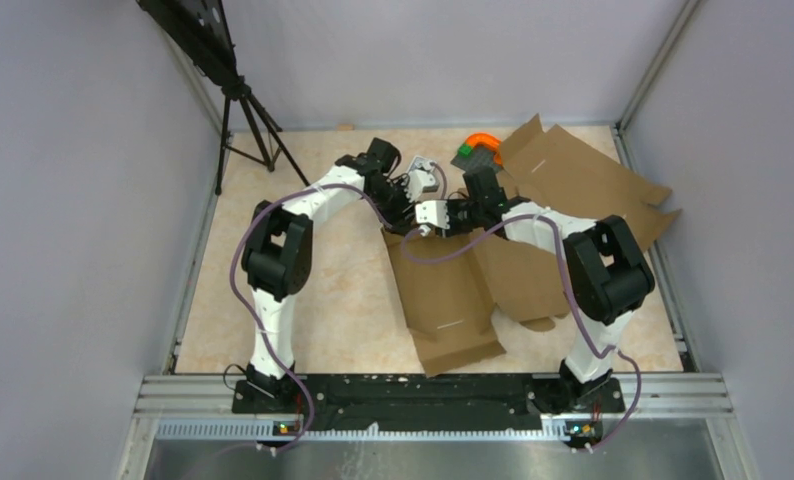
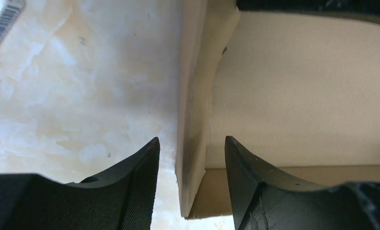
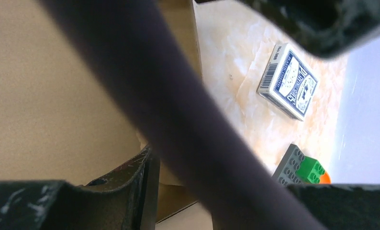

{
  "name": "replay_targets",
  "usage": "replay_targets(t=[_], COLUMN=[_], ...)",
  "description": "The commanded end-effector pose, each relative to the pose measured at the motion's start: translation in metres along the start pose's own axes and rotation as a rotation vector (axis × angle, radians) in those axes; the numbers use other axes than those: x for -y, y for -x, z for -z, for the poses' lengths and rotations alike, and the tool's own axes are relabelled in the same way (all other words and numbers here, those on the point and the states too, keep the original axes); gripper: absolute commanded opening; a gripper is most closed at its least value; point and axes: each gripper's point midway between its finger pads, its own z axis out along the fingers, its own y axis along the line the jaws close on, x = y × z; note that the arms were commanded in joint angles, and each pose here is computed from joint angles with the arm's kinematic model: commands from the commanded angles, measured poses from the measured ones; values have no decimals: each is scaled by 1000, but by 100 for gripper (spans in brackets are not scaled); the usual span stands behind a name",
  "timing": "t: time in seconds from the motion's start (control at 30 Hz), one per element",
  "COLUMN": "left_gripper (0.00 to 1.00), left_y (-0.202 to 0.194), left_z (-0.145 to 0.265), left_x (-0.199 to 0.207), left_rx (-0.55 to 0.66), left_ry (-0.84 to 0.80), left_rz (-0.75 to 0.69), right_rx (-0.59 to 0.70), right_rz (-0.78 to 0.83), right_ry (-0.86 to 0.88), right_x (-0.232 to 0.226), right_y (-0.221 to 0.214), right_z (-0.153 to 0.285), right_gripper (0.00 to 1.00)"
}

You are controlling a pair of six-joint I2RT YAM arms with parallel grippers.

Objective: Fold the paper box

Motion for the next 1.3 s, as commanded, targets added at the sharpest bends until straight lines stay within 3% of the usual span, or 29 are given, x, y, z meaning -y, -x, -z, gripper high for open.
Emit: replay_targets(t=[0.0, 0.2, 0.3, 0.33, 0.43, 0.53, 0.6, 0.67, 1.0, 1.1, 1.27], left_gripper=[54, 49, 39, 34, 21, 18, 18, 17, 18, 19, 20], left_y=[37, 45, 50, 49, 43, 37, 35, 32, 26, 23, 18], left_z=[-5, -12, -14, -15, -19, -20, -19, -18, -19, -21, -21], left_x=[5, 5, 8, 7, 7, 6, 6, 7, 10, 13, 15], left_rx=[112, 143, 164, 159, 129, 105, 95, 84, 74, 68, 56], left_ry=[-10, -23, -36, -34, -30, -21, -14, -5, 43, 44, 61], left_rz=[-59, -59, -69, -67, -65, -59, -55, -50, 4, 20, 55], right_rx=[91, 118, 133, 140, 164, 210, 257, 306, 524, 475, 269], right_rz=[-1, -6, -12, -18, -54, -100, -123, -166, -601, -820, -1233], right_ry=[33, 33, 28, 19, 3, -29, -77, -112, -353, -454, -533], right_x=[-9, -8, -8, -6, 0, 9, 16, 15, 23, 30, 19], right_y=[25, 32, 35, 37, 46, 60, 72, 80, 111, 95, 59], right_z=[-1, -1, 1, 2, 8, 18, 28, 37, 108, 121, 130], right_gripper=[18, 18, 22, 26, 54, 82, 85, 97, 99, 99, 94])
